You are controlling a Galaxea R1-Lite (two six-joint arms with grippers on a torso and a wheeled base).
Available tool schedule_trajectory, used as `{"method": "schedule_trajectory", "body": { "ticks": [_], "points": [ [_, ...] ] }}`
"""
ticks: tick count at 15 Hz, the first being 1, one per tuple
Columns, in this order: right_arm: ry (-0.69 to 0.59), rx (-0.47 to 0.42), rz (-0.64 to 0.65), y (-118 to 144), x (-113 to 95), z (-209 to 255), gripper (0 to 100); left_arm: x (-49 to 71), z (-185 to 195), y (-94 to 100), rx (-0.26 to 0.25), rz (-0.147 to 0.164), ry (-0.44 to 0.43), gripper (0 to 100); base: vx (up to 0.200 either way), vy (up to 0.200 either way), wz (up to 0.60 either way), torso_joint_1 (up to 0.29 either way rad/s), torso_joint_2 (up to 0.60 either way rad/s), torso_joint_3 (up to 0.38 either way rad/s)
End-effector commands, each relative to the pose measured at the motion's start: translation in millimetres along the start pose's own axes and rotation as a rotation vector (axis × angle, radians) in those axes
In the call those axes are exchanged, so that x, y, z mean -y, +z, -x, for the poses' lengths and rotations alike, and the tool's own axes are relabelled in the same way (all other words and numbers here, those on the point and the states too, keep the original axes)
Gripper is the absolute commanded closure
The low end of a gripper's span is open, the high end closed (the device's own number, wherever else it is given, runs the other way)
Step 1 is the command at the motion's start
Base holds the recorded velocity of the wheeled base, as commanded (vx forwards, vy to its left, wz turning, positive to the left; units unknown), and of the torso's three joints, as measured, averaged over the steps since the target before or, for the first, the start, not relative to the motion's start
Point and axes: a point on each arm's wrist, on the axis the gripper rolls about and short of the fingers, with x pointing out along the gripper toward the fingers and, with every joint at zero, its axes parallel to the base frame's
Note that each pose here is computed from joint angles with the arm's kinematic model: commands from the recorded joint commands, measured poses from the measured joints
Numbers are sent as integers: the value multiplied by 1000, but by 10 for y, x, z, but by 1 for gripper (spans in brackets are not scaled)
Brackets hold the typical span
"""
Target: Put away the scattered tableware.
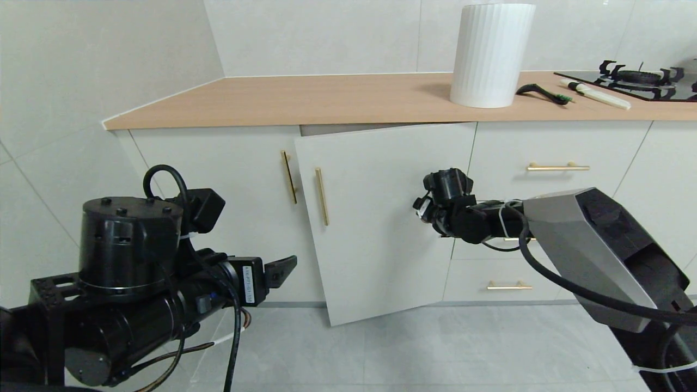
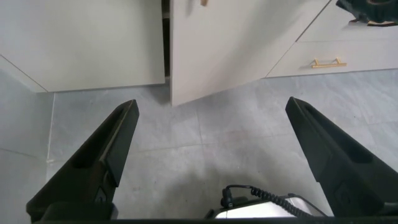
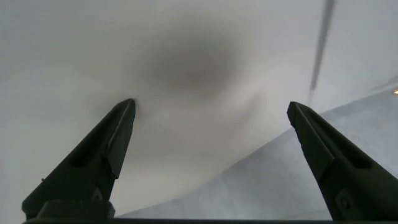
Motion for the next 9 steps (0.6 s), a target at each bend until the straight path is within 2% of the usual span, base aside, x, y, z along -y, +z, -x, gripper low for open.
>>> {"method": "schedule_trajectory", "body": {
  "ticks": [1,9],
  "points": [
    [-30,-7,2,-44,117,-122,0,1,-7,-5,-2,0,1,0,0,0,0,0,0,0],
    [-28,42,-22,12,242,-259,0,1,-14,-14,-7,-2,3,0,0,0,0,0,0,0]
  ]
}}
